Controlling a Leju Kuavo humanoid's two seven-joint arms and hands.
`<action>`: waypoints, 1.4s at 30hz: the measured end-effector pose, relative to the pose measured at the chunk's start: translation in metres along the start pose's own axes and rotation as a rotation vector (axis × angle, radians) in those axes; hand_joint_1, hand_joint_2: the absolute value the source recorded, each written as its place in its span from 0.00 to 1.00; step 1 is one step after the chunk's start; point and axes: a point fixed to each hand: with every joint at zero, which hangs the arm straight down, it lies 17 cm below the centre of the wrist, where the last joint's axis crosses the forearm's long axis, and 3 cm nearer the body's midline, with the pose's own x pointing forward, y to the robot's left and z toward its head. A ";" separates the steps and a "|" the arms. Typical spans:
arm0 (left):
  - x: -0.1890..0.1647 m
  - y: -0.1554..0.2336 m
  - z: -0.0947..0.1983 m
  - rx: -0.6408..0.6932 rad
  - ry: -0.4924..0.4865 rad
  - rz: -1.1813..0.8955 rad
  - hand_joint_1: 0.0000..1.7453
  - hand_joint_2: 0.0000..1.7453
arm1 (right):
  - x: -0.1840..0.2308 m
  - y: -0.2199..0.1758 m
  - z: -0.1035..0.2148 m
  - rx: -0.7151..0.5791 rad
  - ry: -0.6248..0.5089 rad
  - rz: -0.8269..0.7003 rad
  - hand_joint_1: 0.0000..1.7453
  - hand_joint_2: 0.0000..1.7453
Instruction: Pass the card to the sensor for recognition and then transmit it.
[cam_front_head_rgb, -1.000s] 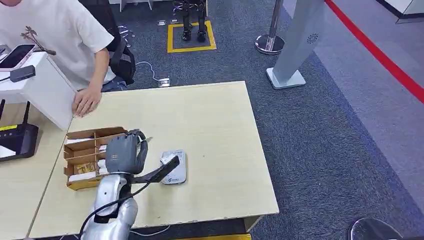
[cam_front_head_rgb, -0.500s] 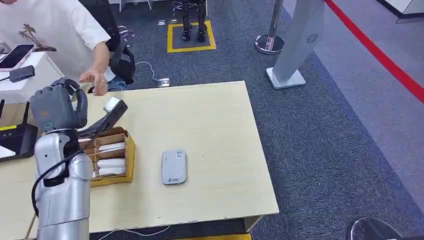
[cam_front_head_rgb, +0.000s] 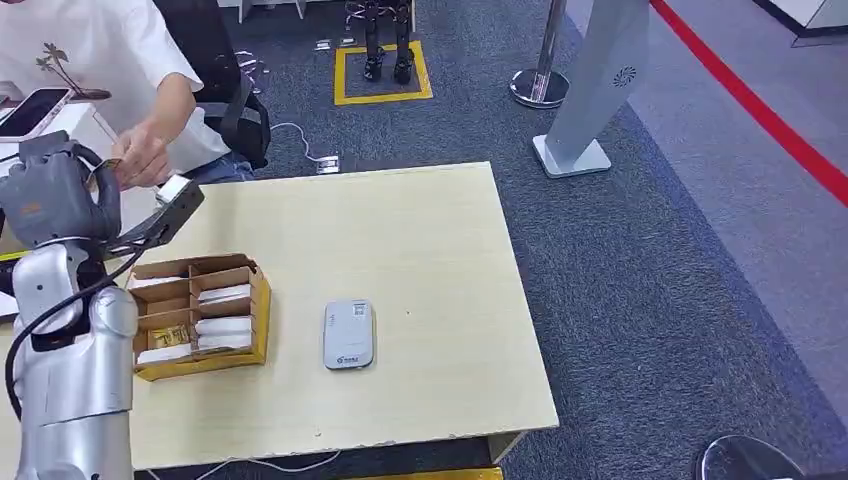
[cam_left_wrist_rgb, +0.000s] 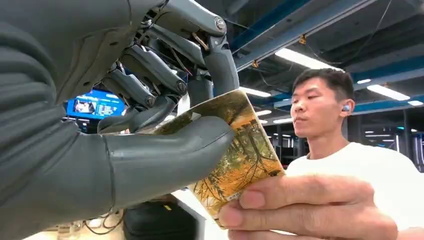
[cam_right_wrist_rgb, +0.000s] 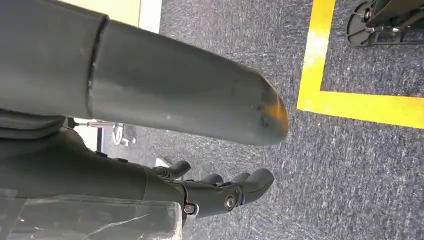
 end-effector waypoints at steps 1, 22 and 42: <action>-0.001 -0.001 0.000 -0.001 0.001 -0.003 1.00 1.00 | 0.000 0.000 0.000 0.000 0.000 -0.001 0.00 0.00; 0.000 -0.004 0.001 -0.012 -0.017 -0.008 0.00 0.00 | 0.000 0.000 0.000 -0.001 0.002 -0.015 0.00 0.00; 0.067 -0.005 0.036 -0.085 -0.193 0.190 0.00 1.00 | 0.000 0.002 0.000 0.009 0.014 -0.080 0.00 0.00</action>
